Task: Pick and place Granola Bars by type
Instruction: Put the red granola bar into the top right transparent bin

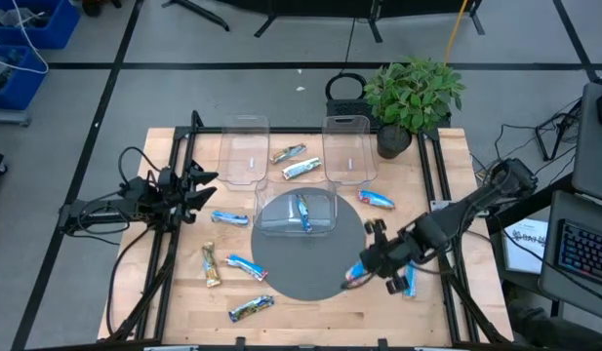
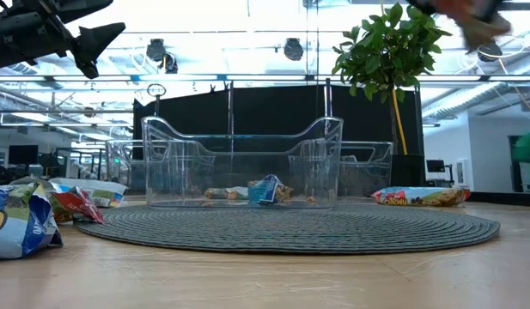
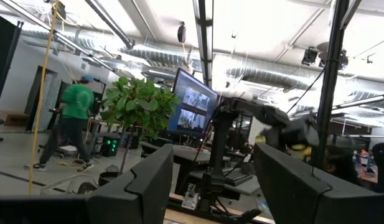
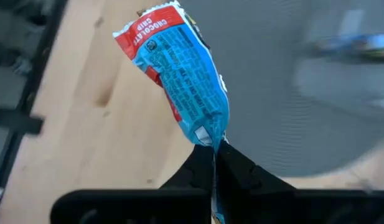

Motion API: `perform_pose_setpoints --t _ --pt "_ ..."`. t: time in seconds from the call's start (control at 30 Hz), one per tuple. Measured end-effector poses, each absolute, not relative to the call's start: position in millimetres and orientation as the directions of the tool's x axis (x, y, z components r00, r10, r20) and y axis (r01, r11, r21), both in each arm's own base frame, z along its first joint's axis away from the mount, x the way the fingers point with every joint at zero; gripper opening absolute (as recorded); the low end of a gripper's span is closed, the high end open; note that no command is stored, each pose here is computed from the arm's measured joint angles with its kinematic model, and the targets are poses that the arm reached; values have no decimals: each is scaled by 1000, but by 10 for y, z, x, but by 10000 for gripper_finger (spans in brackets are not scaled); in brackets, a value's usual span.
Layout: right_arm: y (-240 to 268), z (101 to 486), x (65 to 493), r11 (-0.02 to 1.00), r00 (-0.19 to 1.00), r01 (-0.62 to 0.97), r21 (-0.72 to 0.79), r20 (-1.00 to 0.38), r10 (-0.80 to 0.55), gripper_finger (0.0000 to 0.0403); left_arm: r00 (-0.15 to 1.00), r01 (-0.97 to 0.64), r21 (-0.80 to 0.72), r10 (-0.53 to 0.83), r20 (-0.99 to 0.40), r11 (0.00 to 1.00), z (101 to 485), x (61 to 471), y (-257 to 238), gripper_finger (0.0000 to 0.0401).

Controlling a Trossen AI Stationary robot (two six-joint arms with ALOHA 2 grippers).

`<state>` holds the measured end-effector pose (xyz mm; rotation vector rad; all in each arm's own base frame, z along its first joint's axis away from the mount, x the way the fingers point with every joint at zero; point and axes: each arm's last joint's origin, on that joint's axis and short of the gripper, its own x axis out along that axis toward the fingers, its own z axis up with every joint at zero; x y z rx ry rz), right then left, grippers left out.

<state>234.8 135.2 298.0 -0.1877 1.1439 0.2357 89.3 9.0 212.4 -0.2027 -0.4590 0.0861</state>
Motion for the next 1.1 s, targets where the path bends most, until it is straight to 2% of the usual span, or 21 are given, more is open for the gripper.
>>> perform_pose_setpoints --t 0.3,0.57,0.83,1.1 --pt "844 3651 2527 998 519 2 -58 -853 -50 0 893 -37 -213 128 431 976 2124 893 90 225" --pt "313 4069 2555 954 573 290 -69 -786 -232 0 893 -37 -213 128 431 976 2124 893 90 225" --pt "-192 4229 2562 859 480 502 -104 -792 -377 0 893 -37 -213 128 431 976 2124 893 90 225" --pt "-704 4079 2681 794 352 576 -192 -819 -453 0 893 -37 -213 128 431 976 2124 893 90 225"
